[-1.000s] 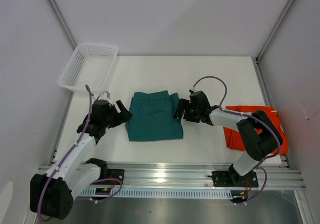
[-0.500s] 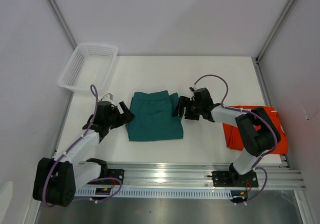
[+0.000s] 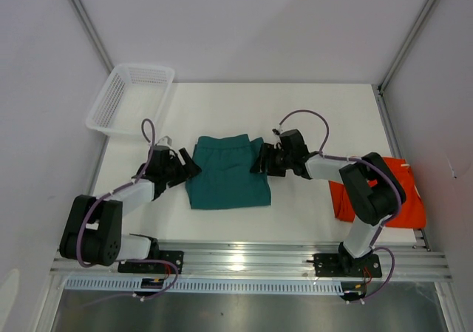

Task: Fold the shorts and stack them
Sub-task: Neatly place the folded shorts to the corner

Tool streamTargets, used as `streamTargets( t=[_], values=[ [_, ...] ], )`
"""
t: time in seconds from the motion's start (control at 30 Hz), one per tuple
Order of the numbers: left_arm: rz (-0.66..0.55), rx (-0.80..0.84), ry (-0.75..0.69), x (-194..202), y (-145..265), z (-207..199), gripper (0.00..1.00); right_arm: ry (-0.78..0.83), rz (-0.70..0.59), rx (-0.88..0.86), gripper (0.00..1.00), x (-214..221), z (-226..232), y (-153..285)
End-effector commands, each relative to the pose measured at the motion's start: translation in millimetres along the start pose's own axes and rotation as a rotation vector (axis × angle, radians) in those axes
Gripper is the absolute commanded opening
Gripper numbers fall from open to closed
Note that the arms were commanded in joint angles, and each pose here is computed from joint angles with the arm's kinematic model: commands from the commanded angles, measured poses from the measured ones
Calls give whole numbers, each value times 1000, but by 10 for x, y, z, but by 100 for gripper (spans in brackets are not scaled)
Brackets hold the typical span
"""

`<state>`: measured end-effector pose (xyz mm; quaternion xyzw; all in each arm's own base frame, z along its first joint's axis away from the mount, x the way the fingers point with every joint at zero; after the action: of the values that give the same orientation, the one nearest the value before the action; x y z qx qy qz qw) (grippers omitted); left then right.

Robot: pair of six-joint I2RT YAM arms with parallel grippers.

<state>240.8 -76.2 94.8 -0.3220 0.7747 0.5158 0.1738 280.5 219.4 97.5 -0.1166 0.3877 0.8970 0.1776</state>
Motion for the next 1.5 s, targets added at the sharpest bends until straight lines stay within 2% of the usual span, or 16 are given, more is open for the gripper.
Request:
streamTargets(
  t=[0.0, 0.07, 0.2, 0.27, 0.33, 0.37, 0.47, 0.6, 0.7, 0.73, 0.83, 0.87, 1.0, 1.3, 1.43, 1.47],
  values=[
    [-37, 61, 14, -102, -90, -59, 78, 5, 38, 50, 68, 58, -61, -98],
    [-54, 93, 3, -154, -134, -93, 72, 20, 31, 68, 64, 35, -31, -117],
    [-31, 139, 24, -141, -273, -115, 67, 52, 13, 105, 58, 11, 5, -152],
    [-36, 153, 30, -127, -338, -109, 60, 49, 31, 137, 55, 50, -19, -136],
    [-39, 169, 36, -117, -362, -114, 49, 57, 21, 153, 45, 32, -23, -130],
    [-43, 179, 33, -119, -378, -126, 46, 56, 22, 161, 37, 33, -34, -135],
    [-38, 186, 27, -102, -398, -155, 36, 63, 19, 166, 30, 12, -10, -140],
    [-32, 216, 12, -67, -417, -241, 25, 77, 16, 168, 29, 12, 27, -155],
    [-19, 222, 2, -33, -437, -293, 10, 88, 13, 181, 22, -5, 71, -140],
    [-19, 219, -1, -30, -443, -305, 9, 90, 8, 186, 22, -18, 79, -130],
    [-14, 202, -17, -18, -430, -332, 1, 104, -14, 233, 11, -59, 89, -51],
    [-26, 188, -22, -47, -429, -348, 0, 114, -45, 262, 0, -120, 108, -26],
    [-54, 154, -55, -94, -388, -483, 0, 138, -61, 362, 0, -194, 126, 137],
    [-97, 144, -107, -246, -318, -1173, 0, 111, -263, 548, 0, -476, 173, 706],
    [-121, 167, -145, -272, -275, -1562, 0, 59, -371, 579, 0, -623, 182, 1078],
    [-138, 217, -126, -301, -251, -1886, 0, 21, -452, 604, 0, -726, 189, 1361]
  ],
)
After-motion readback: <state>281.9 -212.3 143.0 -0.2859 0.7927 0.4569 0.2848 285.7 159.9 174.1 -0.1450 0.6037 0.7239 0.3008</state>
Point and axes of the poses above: each gripper's point midway between its finger pads, its own y axis back along the fingers, its own z axis along the line the jaws close on, x = y × z, the point moved 9 cm from there along y, back along the fingers, and after that the axes turned 9 degrees about -y, right-handed, at the moved point
